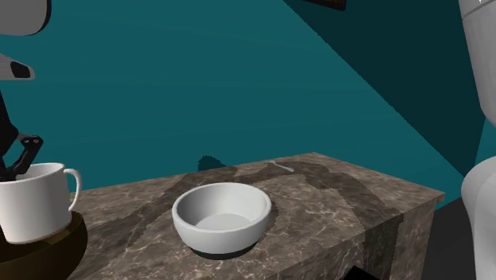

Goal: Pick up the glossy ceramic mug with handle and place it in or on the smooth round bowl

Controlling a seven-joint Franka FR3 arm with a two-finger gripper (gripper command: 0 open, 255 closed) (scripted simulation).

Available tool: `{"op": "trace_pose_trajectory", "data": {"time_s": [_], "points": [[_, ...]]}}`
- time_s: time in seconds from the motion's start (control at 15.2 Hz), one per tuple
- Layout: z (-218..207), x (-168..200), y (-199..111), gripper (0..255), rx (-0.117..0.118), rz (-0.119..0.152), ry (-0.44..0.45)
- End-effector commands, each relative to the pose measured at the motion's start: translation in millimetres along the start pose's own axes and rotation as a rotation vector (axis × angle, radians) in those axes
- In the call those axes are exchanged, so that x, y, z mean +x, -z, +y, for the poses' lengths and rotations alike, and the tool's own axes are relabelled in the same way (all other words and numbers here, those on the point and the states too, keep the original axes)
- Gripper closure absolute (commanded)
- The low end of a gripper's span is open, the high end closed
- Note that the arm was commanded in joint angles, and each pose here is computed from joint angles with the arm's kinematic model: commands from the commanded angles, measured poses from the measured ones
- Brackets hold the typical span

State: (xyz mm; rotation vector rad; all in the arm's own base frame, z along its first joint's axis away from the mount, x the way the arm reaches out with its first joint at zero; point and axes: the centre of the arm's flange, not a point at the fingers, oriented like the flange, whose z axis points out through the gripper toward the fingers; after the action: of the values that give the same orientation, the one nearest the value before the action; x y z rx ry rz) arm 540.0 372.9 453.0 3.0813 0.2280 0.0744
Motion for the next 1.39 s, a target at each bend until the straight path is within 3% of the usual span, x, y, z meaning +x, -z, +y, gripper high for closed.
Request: {"op": "trace_pose_trajectory", "data": {"time_s": [0.0, 0.2, 0.26, 0.59, 0.86, 1.32], "points": [[0, 0, 0, 255, 0.0, 0.001, 0.0], [0, 0, 0, 255, 0.0, 0.001, 0.0], [0, 0, 0, 0, 0.0, 0.001, 0.0], [0, 0, 0, 0, 0.0, 0.001, 0.0], [0, 0, 50, 0, 0.0, 0.001, 0.0], [0, 0, 50, 0, 0.0, 0.001, 0.0]]}}
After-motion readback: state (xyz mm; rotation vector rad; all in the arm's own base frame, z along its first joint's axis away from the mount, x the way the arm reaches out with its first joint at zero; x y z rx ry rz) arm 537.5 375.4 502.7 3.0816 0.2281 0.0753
